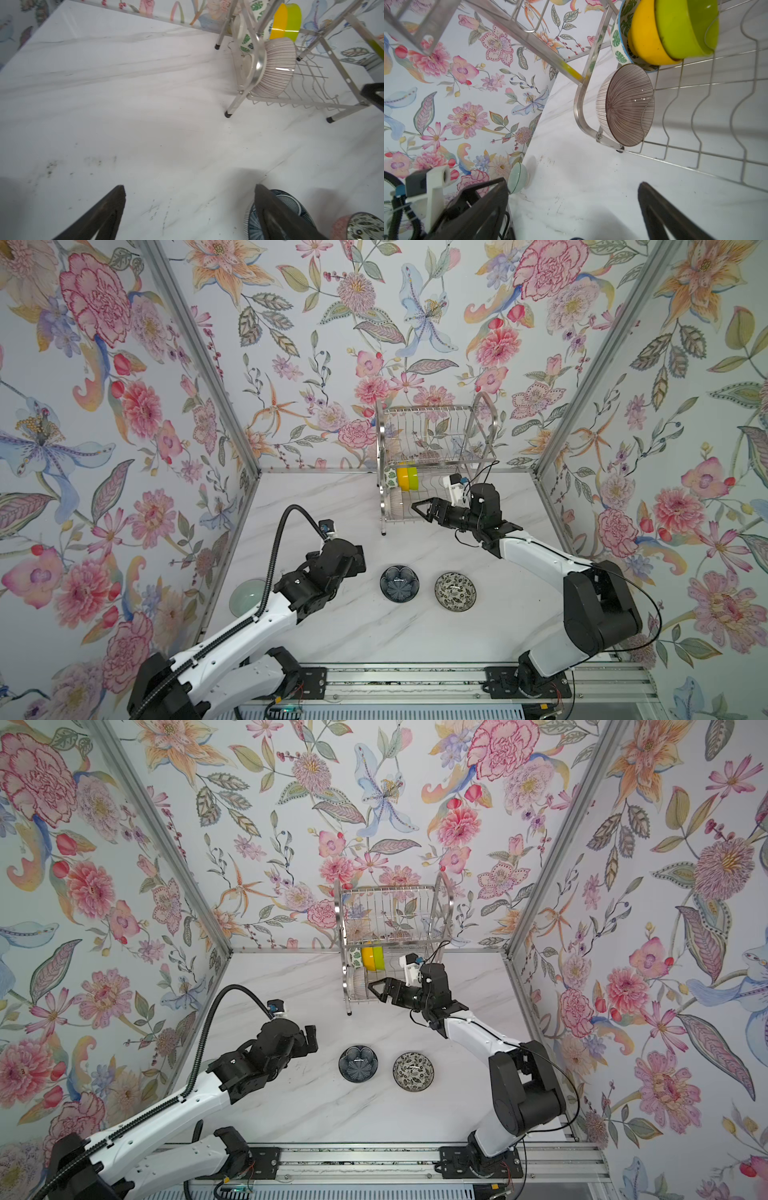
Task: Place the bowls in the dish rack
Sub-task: 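Withdraw the right gripper while the left gripper reaches toward the pale green bowl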
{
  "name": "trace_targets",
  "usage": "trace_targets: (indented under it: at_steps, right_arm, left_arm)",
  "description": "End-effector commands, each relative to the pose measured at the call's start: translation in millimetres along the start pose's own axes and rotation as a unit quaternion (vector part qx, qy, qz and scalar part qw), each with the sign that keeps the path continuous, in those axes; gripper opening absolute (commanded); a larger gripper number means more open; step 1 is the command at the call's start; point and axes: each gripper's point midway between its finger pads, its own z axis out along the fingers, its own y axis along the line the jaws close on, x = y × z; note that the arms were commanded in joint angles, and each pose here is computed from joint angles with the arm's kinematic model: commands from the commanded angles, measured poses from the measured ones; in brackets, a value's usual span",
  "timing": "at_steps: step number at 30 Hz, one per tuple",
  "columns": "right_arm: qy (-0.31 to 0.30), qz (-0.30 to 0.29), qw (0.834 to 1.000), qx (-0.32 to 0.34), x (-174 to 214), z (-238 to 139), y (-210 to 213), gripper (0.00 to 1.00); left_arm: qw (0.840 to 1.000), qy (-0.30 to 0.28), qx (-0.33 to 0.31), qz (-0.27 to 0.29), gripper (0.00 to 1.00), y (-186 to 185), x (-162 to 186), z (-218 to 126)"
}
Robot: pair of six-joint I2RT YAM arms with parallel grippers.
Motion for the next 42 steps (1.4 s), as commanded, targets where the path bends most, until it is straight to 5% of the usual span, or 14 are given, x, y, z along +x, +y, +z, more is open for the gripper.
trace_targets:
  at_steps: [1, 10, 16, 25, 32, 36, 42]
  right_arm:
    - [-0.029, -0.054, 0.998, 0.031, 4.3, -8.6, 9.4, 0.98]
    - [-0.034, -0.189, 0.981, -0.009, 31.9, 0.4, 87.5, 0.99]
    - [-0.016, -0.189, 0.981, -0.032, 51.9, 7.6, 103.7, 0.99]
    - [-0.014, -0.173, 0.983, -0.051, 67.2, -4.6, 113.8, 0.99]
    - [-0.044, -0.171, 0.984, -0.039, 67.6, -24.5, 108.7, 0.98]
    - [-0.049, -0.180, 0.982, -0.024, 64.6, -28.1, 104.5, 0.99]
    - [-0.056, -0.164, 0.985, 0.008, 49.5, -16.3, 93.6, 0.99]
  left_arm:
    - [0.990, 0.041, -0.127, 0.039, 0.99, 77.7, 17.8, -13.0]
    - [0.976, -0.002, -0.205, -0.068, 0.99, 150.0, 20.4, -10.2]
    - [0.950, 0.022, -0.275, -0.144, 0.98, 193.3, 47.2, 1.1]
    - [0.945, 0.086, -0.217, -0.230, 0.90, 200.4, 73.1, 37.5]
    - [0.924, 0.159, -0.214, -0.274, 0.69, 209.8, 105.5, 62.7]
    - [0.923, 0.151, -0.218, -0.278, 0.59, 211.2, 109.4, 61.7]
    - [0.927, 0.140, -0.207, -0.280, 0.25, 207.8, 102.7, 57.1]
